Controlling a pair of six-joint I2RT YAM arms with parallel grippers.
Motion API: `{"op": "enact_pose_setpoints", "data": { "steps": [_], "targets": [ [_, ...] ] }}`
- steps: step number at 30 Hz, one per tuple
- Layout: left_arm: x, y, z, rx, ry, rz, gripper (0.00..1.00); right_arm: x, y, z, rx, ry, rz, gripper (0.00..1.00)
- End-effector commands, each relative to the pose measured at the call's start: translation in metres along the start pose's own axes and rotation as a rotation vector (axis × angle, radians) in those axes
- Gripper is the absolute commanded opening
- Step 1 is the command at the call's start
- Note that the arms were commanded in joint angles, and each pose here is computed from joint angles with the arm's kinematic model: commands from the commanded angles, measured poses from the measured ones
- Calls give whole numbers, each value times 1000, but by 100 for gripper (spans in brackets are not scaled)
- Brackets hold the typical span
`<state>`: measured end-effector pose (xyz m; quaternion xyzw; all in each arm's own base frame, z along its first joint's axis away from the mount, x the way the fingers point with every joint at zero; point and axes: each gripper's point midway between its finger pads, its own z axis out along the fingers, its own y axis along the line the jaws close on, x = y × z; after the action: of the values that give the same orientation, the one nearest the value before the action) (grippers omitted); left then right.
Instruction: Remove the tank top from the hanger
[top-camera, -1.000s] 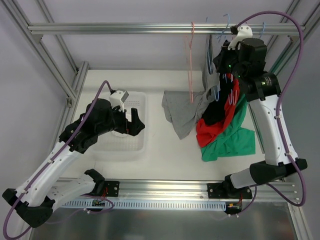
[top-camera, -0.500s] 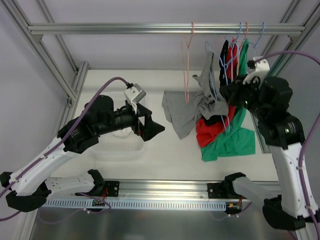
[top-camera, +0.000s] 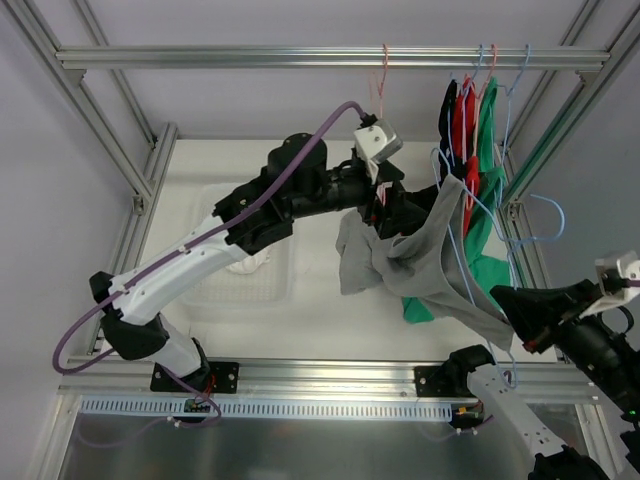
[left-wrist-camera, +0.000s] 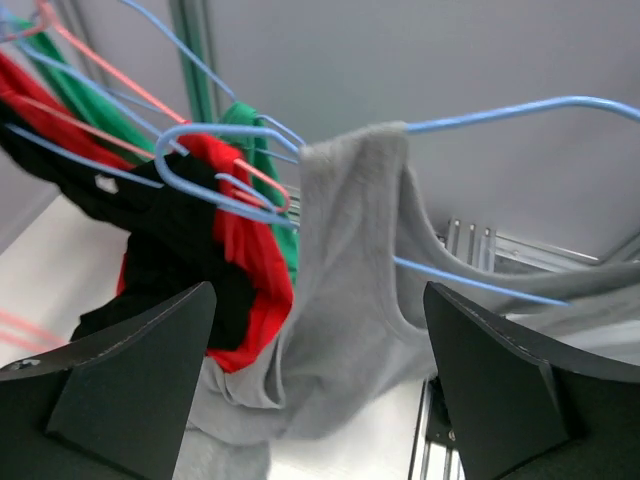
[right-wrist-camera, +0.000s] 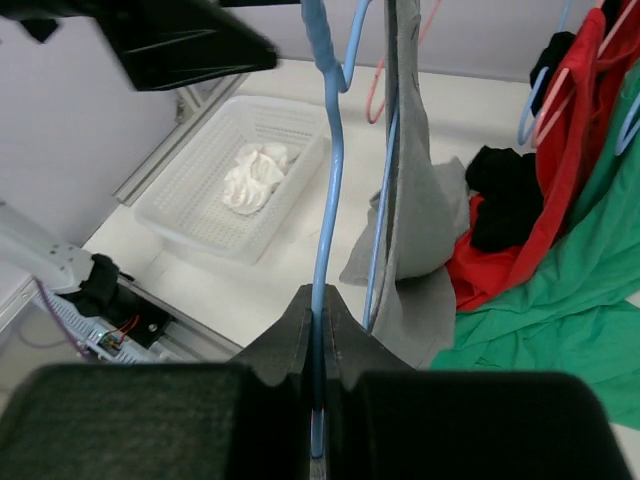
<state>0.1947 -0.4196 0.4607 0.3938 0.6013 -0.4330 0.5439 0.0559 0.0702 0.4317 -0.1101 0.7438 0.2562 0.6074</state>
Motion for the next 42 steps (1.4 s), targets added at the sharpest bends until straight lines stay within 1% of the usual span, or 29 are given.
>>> {"op": "enact_pose_setpoints", "data": {
  "steps": [1,2,6,7,8,10,12,13,14,15,17,18,21,23,24,25,26,27,28,31,34,36,38,39,40,41,42],
  "targets": [
    [-33,-25,11,132,-86,24,86,7,22,-18,-97,52,19,0],
    [-26,-25,21,143,-71,15,85,3,26,-24,-108,32,16,0],
    [-24,-39,32,234,-63,-7,77,1,28,-27,-115,29,12,0],
    [-23,-43,33,252,-59,-8,72,1,28,-26,-116,30,9,0],
    [-20,-42,35,252,-55,-10,60,1,27,-25,-113,32,8,0],
    [-16,-41,38,247,-46,-14,49,1,27,-24,-113,32,5,0],
    [-11,-39,40,236,-38,-15,35,0,28,-24,-118,30,7,0],
    [-11,-38,40,235,-38,-15,30,-1,29,-23,-125,25,8,0],
    [-10,-37,41,226,-37,-17,19,-2,29,-23,-128,20,6,0],
    [-9,-36,42,222,-36,-18,10,-3,29,-23,-127,18,6,0],
    [-9,-34,42,210,-37,-21,5,-2,28,-21,-124,18,6,0],
    [-7,-32,43,202,-33,-24,0,-2,28,-21,-122,18,6,0],
    [-3,-20,43,130,-29,-38,0,2,23,-16,-104,30,2,0],
    [-9,-6,34,33,-52,-55,0,9,11,-9,-55,55,-2,0],
    [-1,19,32,-115,-48,-85,0,14,8,-6,-43,67,-3,0],
    [-9,29,19,-189,-76,-97,0,19,5,-5,-37,79,-4,0],
    [-9,41,12,-267,-88,-121,0,29,3,0,-40,113,-5,0],
    [2,53,8,-334,-75,-129,0,34,4,0,-51,121,-10,0],
    [0,69,-2,-435,-92,-133,0,40,8,-1,-83,135,-18,0],
    [4,88,-16,-560,-101,-137,0,55,21,-13,-177,130,-59,0],
    [8,92,-15,-571,-95,-141,0,58,35,-32,-251,92,-94,0],
    [12,83,-10,-514,-78,-135,0,49,29,-47,-196,24,-111,0],
    [17,62,-3,-386,-50,-123,0,41,28,-56,-184,-30,-129,0],
    [26,52,0,-325,-23,-117,0,29,28,-61,-183,-103,-152,0],
    [25,40,-1,-258,-21,-111,0,22,29,-62,-184,-148,-148,0],
    [39,19,3,-136,16,-109,0,15,30,-61,-183,-193,-153,0],
    [44,10,3,-79,24,-110,0,-2,36,-68,-208,-304,-183,0]
  ]
}}
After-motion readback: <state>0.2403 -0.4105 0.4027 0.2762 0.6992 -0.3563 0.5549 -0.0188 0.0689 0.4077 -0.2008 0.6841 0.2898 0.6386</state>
